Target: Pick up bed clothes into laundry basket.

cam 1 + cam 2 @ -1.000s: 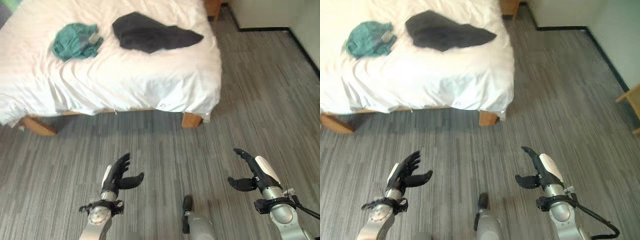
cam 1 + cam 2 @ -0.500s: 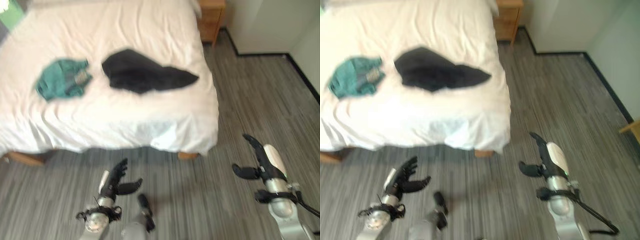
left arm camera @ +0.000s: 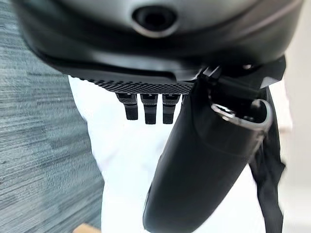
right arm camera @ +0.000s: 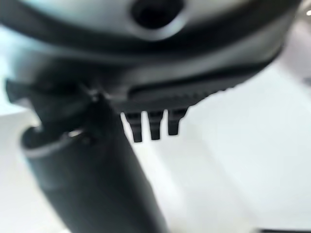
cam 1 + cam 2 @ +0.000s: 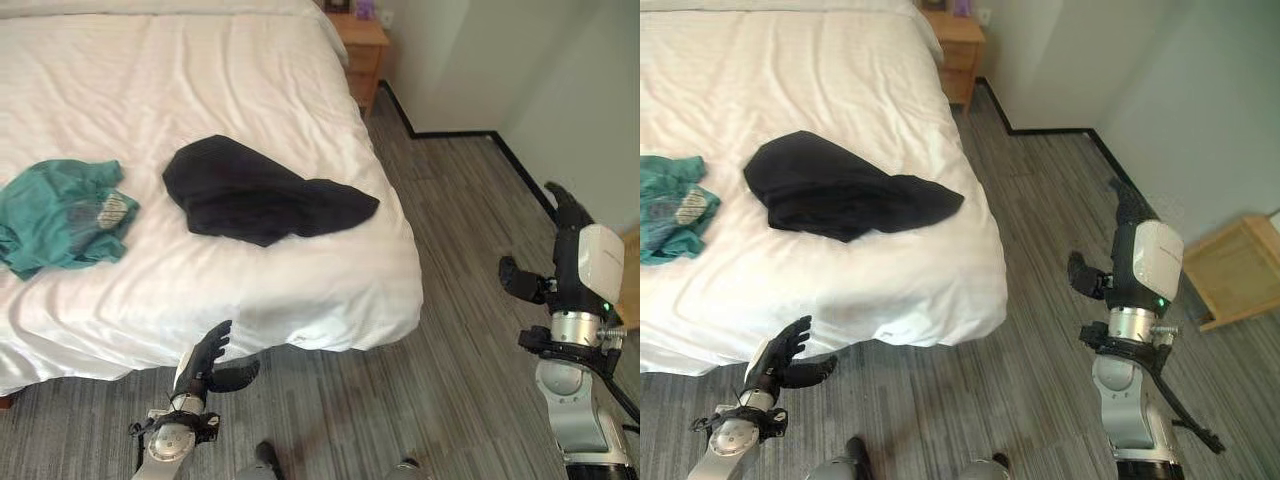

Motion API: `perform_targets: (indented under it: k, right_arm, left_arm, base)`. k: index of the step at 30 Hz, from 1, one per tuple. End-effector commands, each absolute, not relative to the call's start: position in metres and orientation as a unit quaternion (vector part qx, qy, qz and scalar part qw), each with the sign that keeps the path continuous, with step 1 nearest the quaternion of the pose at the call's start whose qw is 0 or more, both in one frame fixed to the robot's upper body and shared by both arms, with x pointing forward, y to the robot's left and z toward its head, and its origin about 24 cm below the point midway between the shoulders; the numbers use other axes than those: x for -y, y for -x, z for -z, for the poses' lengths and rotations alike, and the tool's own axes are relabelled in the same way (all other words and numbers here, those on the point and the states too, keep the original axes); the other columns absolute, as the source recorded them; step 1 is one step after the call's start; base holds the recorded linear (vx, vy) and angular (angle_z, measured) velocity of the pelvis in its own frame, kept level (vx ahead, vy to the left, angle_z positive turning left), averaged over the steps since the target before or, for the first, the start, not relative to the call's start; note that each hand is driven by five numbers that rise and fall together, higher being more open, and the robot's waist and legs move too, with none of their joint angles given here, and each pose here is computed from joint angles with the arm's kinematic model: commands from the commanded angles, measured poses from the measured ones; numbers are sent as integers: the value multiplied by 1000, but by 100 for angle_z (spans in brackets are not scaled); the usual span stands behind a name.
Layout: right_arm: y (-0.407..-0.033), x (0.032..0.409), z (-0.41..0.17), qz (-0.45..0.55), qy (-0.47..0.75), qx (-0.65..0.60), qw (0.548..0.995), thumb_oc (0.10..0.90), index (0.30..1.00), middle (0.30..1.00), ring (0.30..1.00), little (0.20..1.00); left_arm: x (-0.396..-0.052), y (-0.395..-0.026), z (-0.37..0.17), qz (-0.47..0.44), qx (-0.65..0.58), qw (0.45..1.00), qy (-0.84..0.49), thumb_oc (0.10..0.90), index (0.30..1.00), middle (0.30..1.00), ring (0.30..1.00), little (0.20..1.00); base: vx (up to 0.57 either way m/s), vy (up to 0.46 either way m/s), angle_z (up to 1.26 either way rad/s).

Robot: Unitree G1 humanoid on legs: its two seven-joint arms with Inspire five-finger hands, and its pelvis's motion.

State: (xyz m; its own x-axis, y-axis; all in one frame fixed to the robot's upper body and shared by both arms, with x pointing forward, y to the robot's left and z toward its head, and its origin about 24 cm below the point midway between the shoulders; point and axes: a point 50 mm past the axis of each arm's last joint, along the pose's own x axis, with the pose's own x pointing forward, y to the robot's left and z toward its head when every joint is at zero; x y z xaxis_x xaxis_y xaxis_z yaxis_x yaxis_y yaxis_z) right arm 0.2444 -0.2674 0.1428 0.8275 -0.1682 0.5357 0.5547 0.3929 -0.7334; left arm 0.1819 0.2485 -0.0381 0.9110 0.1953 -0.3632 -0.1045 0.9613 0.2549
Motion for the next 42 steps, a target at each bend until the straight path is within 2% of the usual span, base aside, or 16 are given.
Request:
perform_targets:
  k: [1, 2, 7, 9, 14, 21, 28, 36, 39, 41, 42]
  right_arm:
    - [-257, 270, -207, 244, 534, 299, 752, 800, 900, 900, 900, 900]
    - [-262, 261, -207, 225, 512, 310, 769, 800, 900, 900, 900, 900]
    - [-274, 248, -211, 190, 515, 316, 774, 800, 900, 900, 900, 900]
    - [-283, 231, -206, 150, 509, 318, 786, 800, 900, 900, 900, 900]
    - [-298, 219, -210, 103, 533, 310, 781, 800, 900, 900, 900, 900]
    - [-321, 183, -206, 21, 519, 305, 798, 800, 900, 900, 900, 900]
    - [-356, 216, -172, 35, 543, 166, 822, 800, 900, 900, 900, 900]
    - [-377, 227, -182, 73, 550, 135, 821, 800, 900, 900, 900, 900]
    - [-386, 234, -180, 85, 560, 102, 818, 800, 900, 900, 900, 900]
    - [-389, 236, -168, 82, 553, 72, 826, 551, 526, 526, 526, 526]
    - [-389, 235, -169, 83, 553, 73, 826, 500, 451, 451, 451, 451]
  left_arm:
    - [-244, -192, 12, -65, -121, 984, -117, 800, 900, 900, 900, 900]
    - [-241, -192, 18, -62, -134, 983, -111, 800, 900, 900, 900, 900]
    - [-234, -200, 19, -52, -132, 984, -109, 800, 900, 900, 900, 900]
    - [-230, -199, 21, -56, -132, 985, -98, 800, 900, 900, 900, 900]
    - [-230, -194, 22, -73, -131, 987, -58, 800, 900, 900, 900, 900]
    - [-242, -167, 46, -117, -199, 973, -30, 800, 900, 900, 900, 900]
    - [-244, -154, 60, -97, -238, 965, -45, 800, 900, 900, 900, 900]
    - [-259, -159, 60, -118, -240, 961, -65, 800, 900, 900, 900, 900]
    - [-272, -167, 67, -122, -262, 950, -119, 800, 900, 900, 900, 900]
    - [-280, -153, 87, -136, -323, 926, -140, 800, 900, 900, 900, 900]
    - [-280, -153, 88, -136, -322, 926, -140, 800, 900, 900, 900, 900]
  base:
    - [235, 111, 23]
    - [275, 109, 32]
    - [257, 34, 87]
    - [328, -74, 100]
    - [149, -112, 48]
    - [183, 137, -1]
    - [176, 114, -5]
    - [31, 81, 25]
    - [-77, 78, 22]
    - [-31, 55, 8]
    - [-7, 47, 8]
